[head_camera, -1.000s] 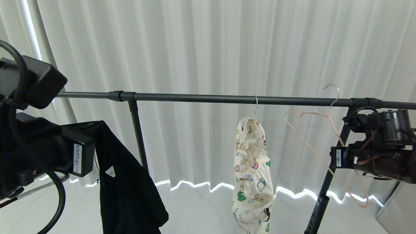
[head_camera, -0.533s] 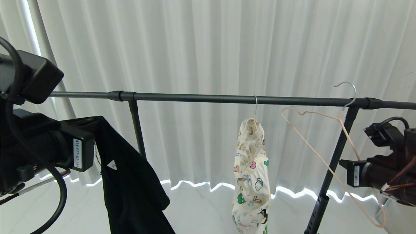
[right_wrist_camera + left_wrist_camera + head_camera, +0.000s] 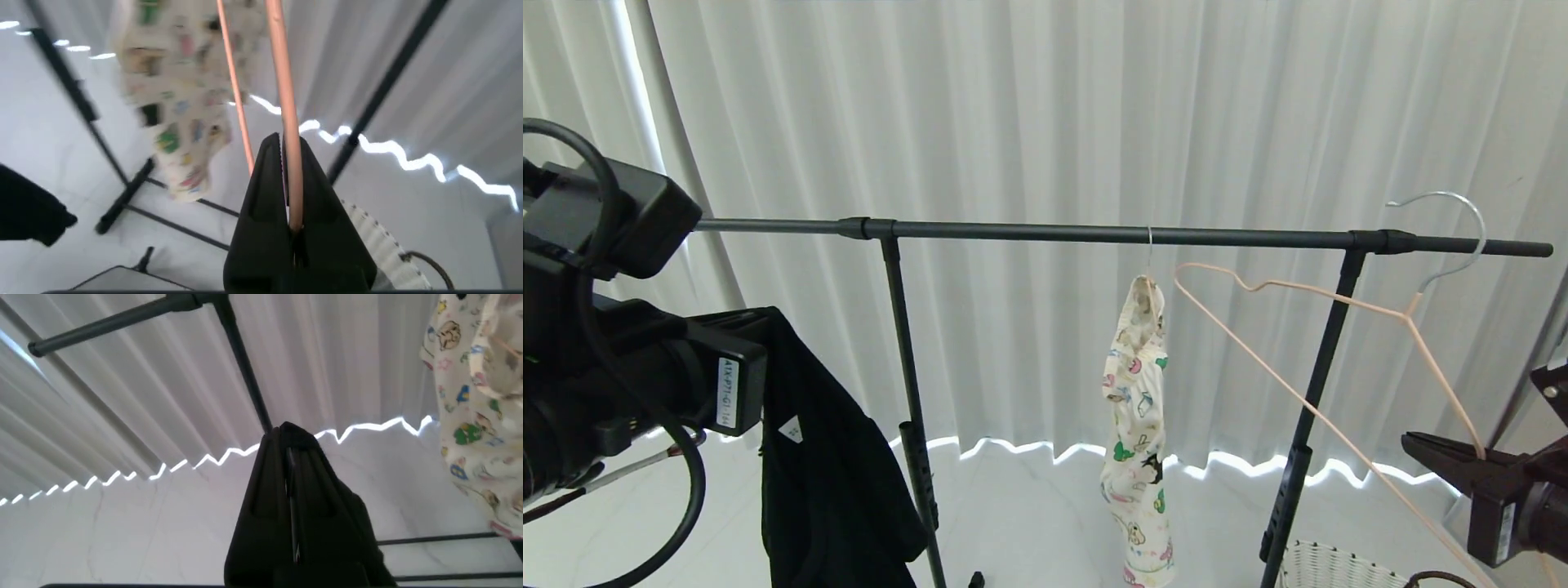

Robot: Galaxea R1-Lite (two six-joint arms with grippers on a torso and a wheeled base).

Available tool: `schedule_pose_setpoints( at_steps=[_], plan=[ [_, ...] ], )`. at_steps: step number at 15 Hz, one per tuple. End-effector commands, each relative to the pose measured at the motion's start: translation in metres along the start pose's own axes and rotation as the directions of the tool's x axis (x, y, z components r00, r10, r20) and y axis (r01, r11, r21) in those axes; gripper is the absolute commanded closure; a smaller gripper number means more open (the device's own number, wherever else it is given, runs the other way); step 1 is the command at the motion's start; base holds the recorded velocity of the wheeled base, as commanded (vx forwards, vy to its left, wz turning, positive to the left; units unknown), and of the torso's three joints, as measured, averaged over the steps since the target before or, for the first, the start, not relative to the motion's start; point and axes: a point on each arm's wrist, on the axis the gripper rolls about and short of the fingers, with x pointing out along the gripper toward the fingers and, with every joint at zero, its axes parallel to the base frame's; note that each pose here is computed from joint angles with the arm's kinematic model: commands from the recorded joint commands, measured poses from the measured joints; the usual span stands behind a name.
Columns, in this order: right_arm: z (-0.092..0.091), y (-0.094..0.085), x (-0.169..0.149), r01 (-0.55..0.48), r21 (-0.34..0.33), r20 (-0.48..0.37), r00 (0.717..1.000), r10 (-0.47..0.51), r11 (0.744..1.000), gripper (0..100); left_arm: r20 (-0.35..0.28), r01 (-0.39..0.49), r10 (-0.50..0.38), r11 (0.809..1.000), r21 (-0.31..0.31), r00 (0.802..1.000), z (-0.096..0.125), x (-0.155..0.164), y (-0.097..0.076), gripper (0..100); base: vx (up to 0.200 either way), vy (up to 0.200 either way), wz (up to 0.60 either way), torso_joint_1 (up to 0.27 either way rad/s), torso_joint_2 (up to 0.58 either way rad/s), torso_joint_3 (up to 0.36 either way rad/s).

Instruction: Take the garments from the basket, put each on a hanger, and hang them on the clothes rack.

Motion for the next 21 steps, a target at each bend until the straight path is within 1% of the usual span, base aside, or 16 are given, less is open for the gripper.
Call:
schedule_pose_setpoints(
  at_steps=[1,2,3,4,5,7,9,10,11,13,14,15,17,18,20,21],
  plan=[
    [0.008,0.011,-0.011,-0.093,-0.037,0.06,0.994,0.095,0.995,100,-0.021,0.003,-0.002,1.0,0.013,1.0,-0.003,0.005,-0.003,100,0.0,0.0,0.0,0.0,0.0,0.0],
    [0.008,0.021,-0.007,-0.154,-0.063,0.035,0.987,0.157,0.986,100,-0.037,0.017,-0.015,0.999,0.029,0.999,-0.006,0.008,-0.007,100,0.0,0.0,0.0,0.0,0.0,0.0],
    [0.007,0.026,-0.005,-0.181,-0.073,0.021,0.983,0.183,0.981,100,-0.046,0.019,-0.017,0.999,0.035,0.999,-0.007,0.01,-0.008,100,0.0,0.0,0.0,0.0,0.0,0.0],
    [0.002,0.042,0.001,-0.265,-0.102,-0.03,0.964,0.263,0.959,100,-0.079,0.021,-0.018,0.999,0.043,0.997,-0.008,0.02,-0.014,100,0.0,0.0,0.0,0.0,0.0,0.0],
    [-0.002,0.051,0.004,-0.311,-0.108,-0.063,0.95,0.306,0.944,100,-0.098,0.022,-0.018,0.999,0.04,0.995,-0.008,0.027,-0.018,100,0.0,0.0,0.0,0.0,0.0,0.0],
    [-0.008,0.071,0.008,-0.394,-0.097,-0.103,0.917,0.385,0.914,100,-0.148,0.009,-0.008,1.0,0.011,0.989,-0.01,0.046,-0.023,100,0.0,0.0,0.0,0.0,0.0,0.0],
    [-0.016,0.09,0.013,-0.457,-0.084,-0.15,0.884,0.443,0.885,100,-0.213,-0.044,0.038,0.999,-0.023,0.976,-0.014,0.068,-0.021,100,0.0,0.0,0.0,0.0,0.0,0.0],
    [-0.018,0.097,0.018,-0.471,-0.086,-0.155,0.877,0.455,0.878,100,-0.238,-0.066,0.056,0.997,-0.033,0.97,-0.017,0.076,-0.019,100,0.0,0.0,0.0,0.0,0.0,0.0],
    [-0.018,0.106,0.026,-0.48,-0.083,-0.135,0.874,0.467,0.874,100,-0.259,-0.095,0.077,0.994,-0.06,0.963,-0.019,0.084,-0.015,100,0.0,0.0,0.0,0.0,0.0,0.0],
    [-0.017,0.116,0.039,-0.478,-0.076,-0.12,0.875,0.468,0.875,100,-0.243,-0.109,0.078,0.987,-0.12,0.967,-0.012,0.086,-0.015,100,0.0,0.0,0.0,0.0,0.0,0.0],
    [-0.015,0.119,0.043,-0.479,-0.07,-0.124,0.875,0.469,0.875,100,-0.232,-0.103,0.071,0.986,-0.128,0.97,-0.01,0.085,-0.016,100,0.0,0.0,0.0,0.0,0.0,0.0],
    [-0.016,0.121,0.045,-0.481,-0.069,-0.129,0.873,0.47,0.874,100,-0.229,-0.103,0.072,0.986,-0.13,0.971,-0.009,0.084,-0.016,100,0.0,0.0,0.0,0.0,0.0,0.0],
    [-0.015,0.12,0.056,-0.471,-0.059,-0.143,0.876,0.46,0.88,100,-0.184,-0.084,0.049,0.978,-0.19,0.982,0.002,0.078,-0.019,100,0.0,0.0,0.0,0.0,0.0,0.0],
    [-0.014,0.119,0.059,-0.462,-0.056,-0.14,0.881,0.452,0.885,100,-0.178,-0.08,0.044,0.977,-0.196,0.983,0.003,0.076,-0.02,100,0.0,0.0,0.0,0.0,0.0,0.0],
    [-0.004,0.119,0.071,-0.438,-0.038,-0.113,0.895,0.431,0.898,100,-0.164,-0.06,0.027,0.979,-0.196,0.986,0.005,0.072,-0.023,100,0.0,0.0,0.0,0.0,0.0,0.0],
    [0.001,0.122,0.074,-0.44,-0.025,-0.099,0.895,0.436,0.898,100,-0.162,-0.058,0.026,0.979,-0.196,0.986,0.006,0.072,-0.024,100,0.0,0.0,0.0,0.0,0.0,0.0]
  ],
)
